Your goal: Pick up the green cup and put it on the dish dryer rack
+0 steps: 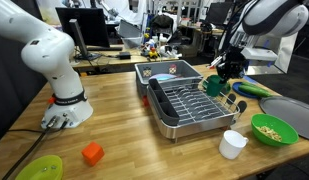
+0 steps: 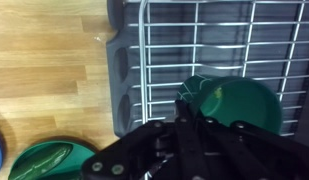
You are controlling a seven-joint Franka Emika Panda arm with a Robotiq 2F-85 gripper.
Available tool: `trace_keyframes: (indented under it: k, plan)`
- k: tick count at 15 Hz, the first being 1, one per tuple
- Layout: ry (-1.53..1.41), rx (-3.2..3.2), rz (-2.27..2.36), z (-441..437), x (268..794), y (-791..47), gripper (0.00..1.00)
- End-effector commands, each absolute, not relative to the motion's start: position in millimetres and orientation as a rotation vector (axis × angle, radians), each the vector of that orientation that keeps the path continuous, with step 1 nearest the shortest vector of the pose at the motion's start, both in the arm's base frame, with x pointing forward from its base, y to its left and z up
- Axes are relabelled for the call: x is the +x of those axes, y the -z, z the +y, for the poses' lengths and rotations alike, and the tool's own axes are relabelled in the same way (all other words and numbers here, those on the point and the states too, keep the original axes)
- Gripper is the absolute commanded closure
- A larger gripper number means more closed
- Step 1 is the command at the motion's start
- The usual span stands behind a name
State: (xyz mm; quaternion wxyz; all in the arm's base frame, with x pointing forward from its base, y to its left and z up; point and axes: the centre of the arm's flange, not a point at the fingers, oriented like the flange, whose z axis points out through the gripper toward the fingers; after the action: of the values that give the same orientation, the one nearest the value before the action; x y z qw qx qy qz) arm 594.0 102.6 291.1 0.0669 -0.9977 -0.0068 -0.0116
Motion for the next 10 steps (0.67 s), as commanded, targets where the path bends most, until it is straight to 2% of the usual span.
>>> trace_keyframes:
  k: [1, 10]
  plan:
    - [-0.081, -2.978, -0.101, 89, 605, -270, 0.99]
    - [-0.309, -2.95, -0.162, 77, 598, -230, 0.99]
